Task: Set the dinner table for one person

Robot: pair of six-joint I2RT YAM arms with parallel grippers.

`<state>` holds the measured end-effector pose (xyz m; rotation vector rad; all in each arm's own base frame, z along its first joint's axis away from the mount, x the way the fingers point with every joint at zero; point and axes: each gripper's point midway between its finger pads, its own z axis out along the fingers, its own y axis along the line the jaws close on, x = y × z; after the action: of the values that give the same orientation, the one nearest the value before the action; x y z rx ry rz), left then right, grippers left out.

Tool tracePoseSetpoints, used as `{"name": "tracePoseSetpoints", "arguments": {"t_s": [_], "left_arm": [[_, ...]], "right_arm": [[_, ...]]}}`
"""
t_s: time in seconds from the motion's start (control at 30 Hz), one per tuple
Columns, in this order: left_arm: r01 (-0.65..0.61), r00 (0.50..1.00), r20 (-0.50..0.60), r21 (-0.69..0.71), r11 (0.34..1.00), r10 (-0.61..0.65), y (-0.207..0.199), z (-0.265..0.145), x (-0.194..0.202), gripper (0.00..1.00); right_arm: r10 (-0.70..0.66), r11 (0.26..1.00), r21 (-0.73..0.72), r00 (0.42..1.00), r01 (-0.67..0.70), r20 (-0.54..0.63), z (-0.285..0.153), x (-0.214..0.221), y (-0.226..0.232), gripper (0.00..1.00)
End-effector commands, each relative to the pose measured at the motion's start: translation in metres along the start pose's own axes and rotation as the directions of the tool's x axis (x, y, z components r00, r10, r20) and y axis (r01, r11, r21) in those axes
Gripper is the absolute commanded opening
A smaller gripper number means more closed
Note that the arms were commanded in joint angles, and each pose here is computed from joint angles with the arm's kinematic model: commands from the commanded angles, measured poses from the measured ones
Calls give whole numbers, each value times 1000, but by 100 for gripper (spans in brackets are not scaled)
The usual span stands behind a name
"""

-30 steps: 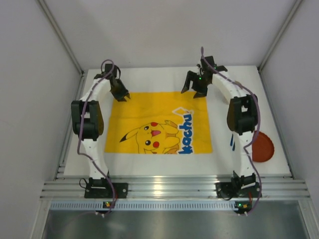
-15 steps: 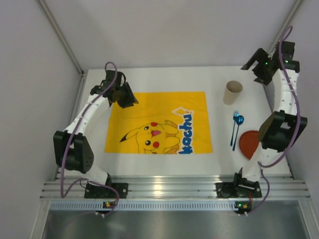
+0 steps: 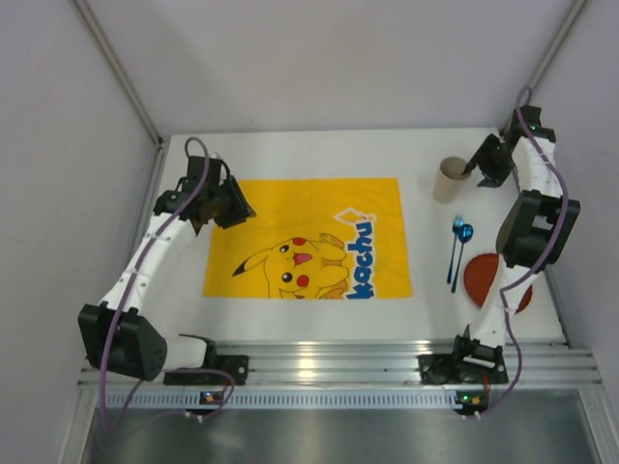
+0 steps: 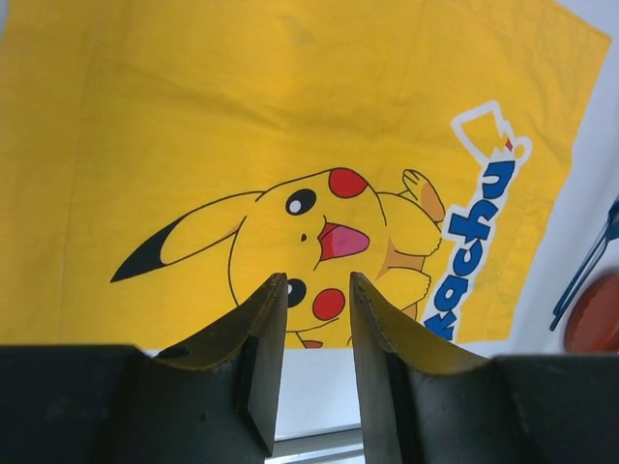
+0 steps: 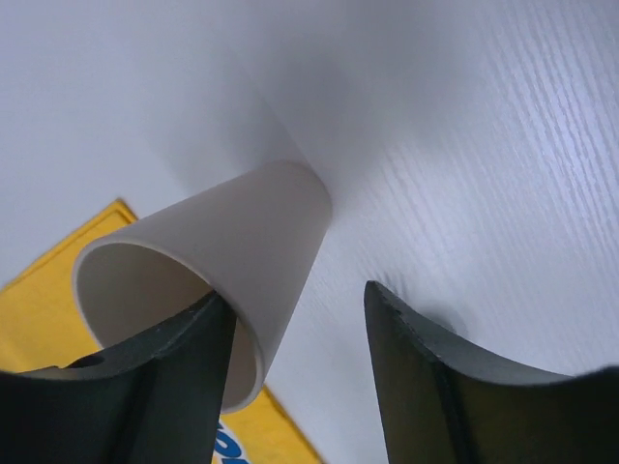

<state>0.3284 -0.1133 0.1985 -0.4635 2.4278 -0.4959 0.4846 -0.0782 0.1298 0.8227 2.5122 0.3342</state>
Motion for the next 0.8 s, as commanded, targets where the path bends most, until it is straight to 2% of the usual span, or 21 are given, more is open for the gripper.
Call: {"name": "tracePoseSetpoints", "arguments": {"t_s": [0.0,0.03,0.1,0.13,0.37,0.53,0.77], "left_arm": [[10,1000,19,-25,1000,-10,7,-16,4,38],[10,1000,22,-32,999,-10,9,-17,6,38],[17,999,34,-31,999,-16,10,-22,6,38],[20,1000,24,-37,999,-19,13,-21,11,38],[35,999,23,-23,999,-34,16,-28,21,38],[36,999,21,-10,999,-35,17,-31,26,38],[11,1000,20,-2,1000,-11,20,-40,32,38]], "right_arm": [[-46,997,62,999,46,7,3,0,-5,54],[-51,996,71,999,51,5,5,1,-5,38],[-80,993,82,997,81,-10,9,9,1,18],[-96,992,83,995,97,-17,11,13,5,0],[-262,962,81,965,259,28,-12,26,73,0],[-377,926,31,925,376,53,-45,67,134,0],[-403,915,19,915,403,-26,-29,119,149,0]]}}
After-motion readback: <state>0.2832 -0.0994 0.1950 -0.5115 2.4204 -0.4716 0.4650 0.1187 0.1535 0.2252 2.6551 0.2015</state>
